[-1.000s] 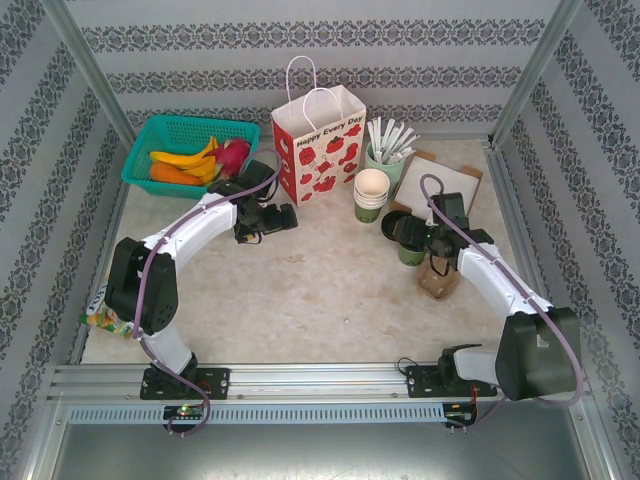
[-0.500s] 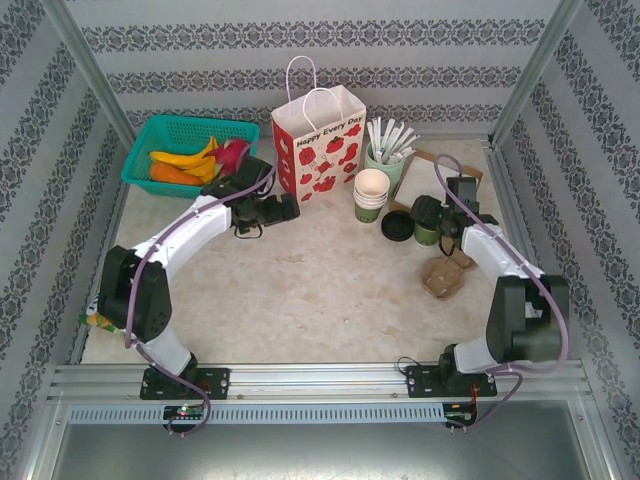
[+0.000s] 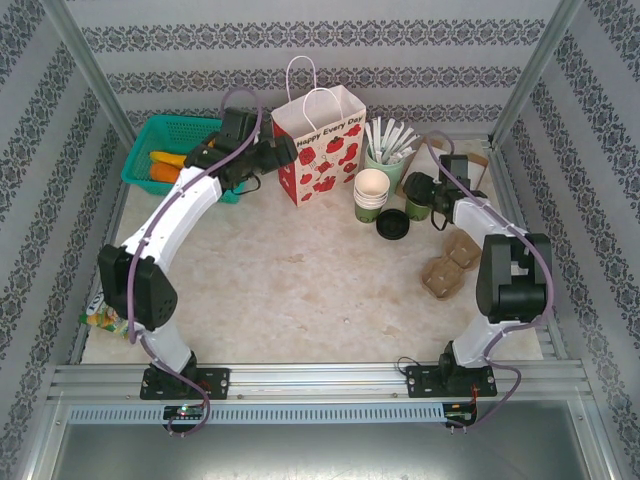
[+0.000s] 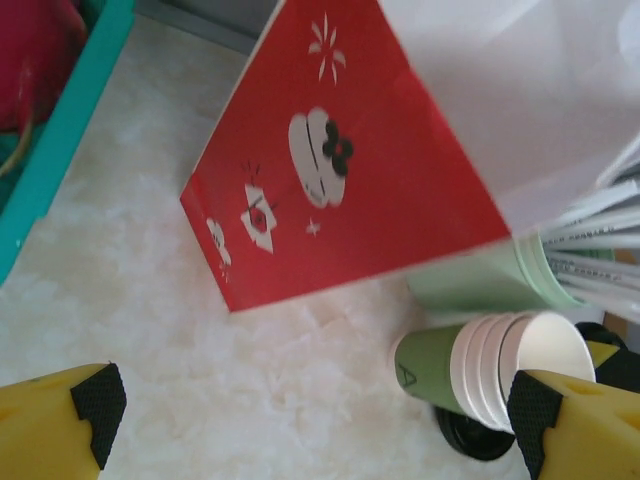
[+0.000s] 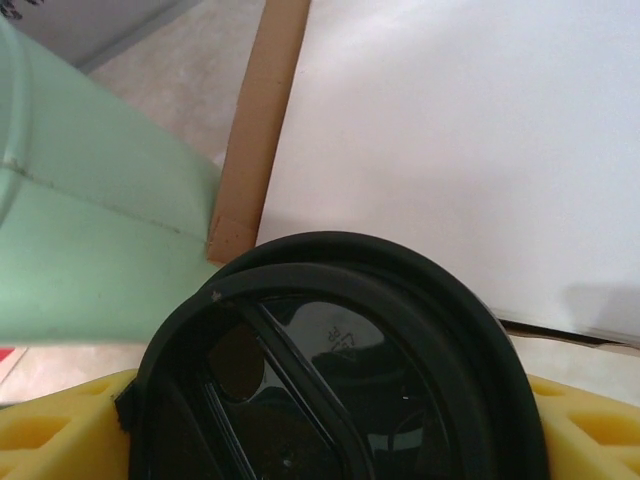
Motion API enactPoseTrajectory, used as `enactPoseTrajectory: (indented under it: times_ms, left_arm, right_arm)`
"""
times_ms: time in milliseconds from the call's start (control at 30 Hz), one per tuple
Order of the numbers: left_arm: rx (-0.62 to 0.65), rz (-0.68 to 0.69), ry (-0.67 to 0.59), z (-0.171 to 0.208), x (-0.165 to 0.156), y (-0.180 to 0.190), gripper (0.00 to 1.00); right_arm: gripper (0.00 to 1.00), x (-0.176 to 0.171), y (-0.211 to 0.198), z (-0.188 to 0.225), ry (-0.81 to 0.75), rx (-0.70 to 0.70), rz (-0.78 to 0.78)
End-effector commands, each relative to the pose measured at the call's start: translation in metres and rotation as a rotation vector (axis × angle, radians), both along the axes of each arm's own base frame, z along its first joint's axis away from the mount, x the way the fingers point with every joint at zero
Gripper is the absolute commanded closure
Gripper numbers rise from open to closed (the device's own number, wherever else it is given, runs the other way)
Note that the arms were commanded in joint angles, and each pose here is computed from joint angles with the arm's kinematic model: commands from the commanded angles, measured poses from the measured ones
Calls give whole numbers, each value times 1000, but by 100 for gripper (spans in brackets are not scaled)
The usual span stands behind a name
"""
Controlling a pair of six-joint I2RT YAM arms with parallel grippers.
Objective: Pack the takeout coffee
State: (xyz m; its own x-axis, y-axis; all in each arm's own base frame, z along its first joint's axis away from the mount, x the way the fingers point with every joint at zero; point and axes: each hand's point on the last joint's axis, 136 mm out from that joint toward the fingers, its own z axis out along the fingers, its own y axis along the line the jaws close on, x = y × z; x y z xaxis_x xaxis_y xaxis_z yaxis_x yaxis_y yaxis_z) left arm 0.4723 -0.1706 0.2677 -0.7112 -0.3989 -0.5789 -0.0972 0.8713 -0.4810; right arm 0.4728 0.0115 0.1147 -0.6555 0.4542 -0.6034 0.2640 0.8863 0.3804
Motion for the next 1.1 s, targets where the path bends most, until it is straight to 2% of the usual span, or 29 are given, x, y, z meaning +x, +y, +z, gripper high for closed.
enactPoseTrajectory:
  times_ms: [0,200,433,700,867,1067]
  left_arm:
    - [51,21,46,-11,12,11,0]
    - [48,41,25,0,37,9,0]
    - [-9,39,17,9,56,-2,0]
    - [-30,39,-3,25,44,1,0]
    - [-52,53,-75,41,45,3,0]
    - [-56,97,-74,42,55,6,0]
  right_arm:
    - [19,20,0,8,-43,2,2]
    - [15,32,4,5,-35,11,12]
    - [11,28,5,18,-48,1,22]
    - [7,16,6,35,-74,-5,40]
    - [4,12,7,45,-89,-6,49]
    - [2,-4,-9,60,-92,-55,-37]
